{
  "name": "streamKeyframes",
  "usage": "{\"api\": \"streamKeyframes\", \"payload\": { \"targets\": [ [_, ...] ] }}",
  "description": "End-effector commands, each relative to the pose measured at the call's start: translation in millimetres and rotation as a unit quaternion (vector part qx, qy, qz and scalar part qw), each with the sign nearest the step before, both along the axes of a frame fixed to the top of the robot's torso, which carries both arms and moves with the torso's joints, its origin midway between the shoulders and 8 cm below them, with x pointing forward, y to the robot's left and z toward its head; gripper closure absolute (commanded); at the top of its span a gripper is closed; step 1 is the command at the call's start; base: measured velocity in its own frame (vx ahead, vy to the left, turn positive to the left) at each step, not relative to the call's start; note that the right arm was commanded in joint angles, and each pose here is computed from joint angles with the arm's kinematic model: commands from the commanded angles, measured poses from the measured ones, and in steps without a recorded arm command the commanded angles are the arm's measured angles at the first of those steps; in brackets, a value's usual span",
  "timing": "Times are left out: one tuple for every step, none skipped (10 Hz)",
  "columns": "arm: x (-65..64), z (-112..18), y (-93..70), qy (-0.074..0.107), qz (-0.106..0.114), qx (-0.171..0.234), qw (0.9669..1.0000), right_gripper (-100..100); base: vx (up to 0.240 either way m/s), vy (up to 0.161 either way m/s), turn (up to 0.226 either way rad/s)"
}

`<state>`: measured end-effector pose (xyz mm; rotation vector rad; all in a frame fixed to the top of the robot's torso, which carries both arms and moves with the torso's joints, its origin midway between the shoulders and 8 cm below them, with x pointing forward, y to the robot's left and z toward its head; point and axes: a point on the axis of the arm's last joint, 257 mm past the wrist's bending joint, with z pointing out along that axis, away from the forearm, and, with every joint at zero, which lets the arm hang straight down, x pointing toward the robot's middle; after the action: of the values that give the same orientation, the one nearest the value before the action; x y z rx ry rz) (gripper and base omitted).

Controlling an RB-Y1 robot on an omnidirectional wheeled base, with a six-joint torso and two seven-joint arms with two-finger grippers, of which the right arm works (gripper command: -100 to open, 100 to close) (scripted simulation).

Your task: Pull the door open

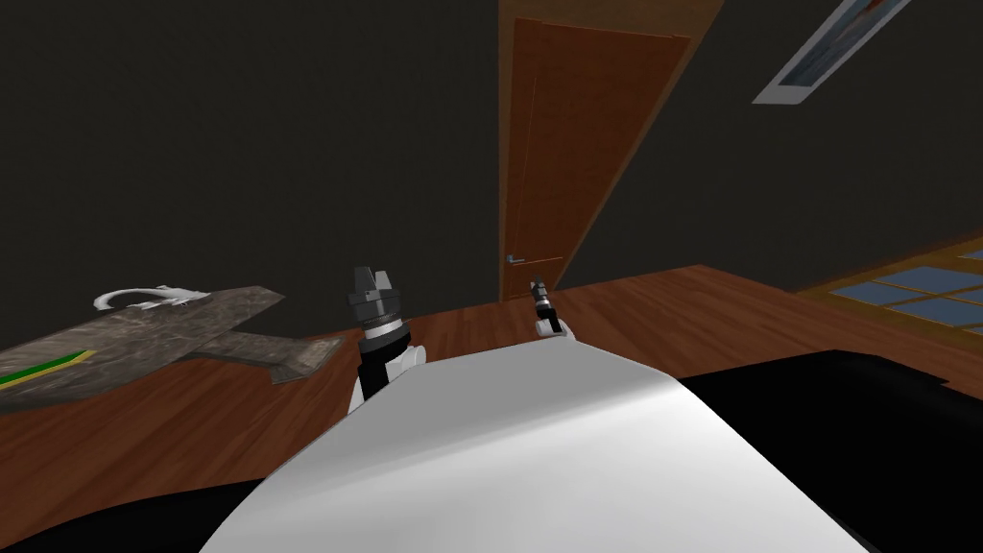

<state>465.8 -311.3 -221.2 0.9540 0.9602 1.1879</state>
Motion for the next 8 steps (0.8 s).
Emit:
{"api": "streamKeyframes", "payload": {
  "targets": [
    [3.8, -10.1, -2.2, 0.007, 0.001, 0.004, 1.0000, -100, 0.093, -0.033, 0.077],
    [3.3, -15.2, -2.8, 0.012, 0.000, 0.005, 0.9999, -100, 0.065, -0.030, 0.019],
    [5.4, -23.7, -4.1, 0.018, 0.001, 0.008, 0.9998, -100, 0.052, -0.025, 0.042],
    [8.2, -25.5, -4.7, 0.018, 0.002, 0.010, 0.9998, -100, 0.069, -0.027, 0.081],
    [7.4, -32.1, -5.5, 0.025, 0.001, 0.010, 0.9996, -100, 0.053, -0.028, 0.024],
    [9.2, -40.1, -6.9, 0.031, 0.001, 0.013, 0.9994, -100, 0.055, -0.034, 0.034],
    [11.3, -45.2, -7.9, 0.034, 0.001, 0.015, 0.9993, -100, 0.078, -0.038, 0.072],
    [13.3, -50.0, -8.9, 0.037, 0.001, 0.018, 0.9992, -100, 0.090, -0.041, 0.077]
  ]
}}
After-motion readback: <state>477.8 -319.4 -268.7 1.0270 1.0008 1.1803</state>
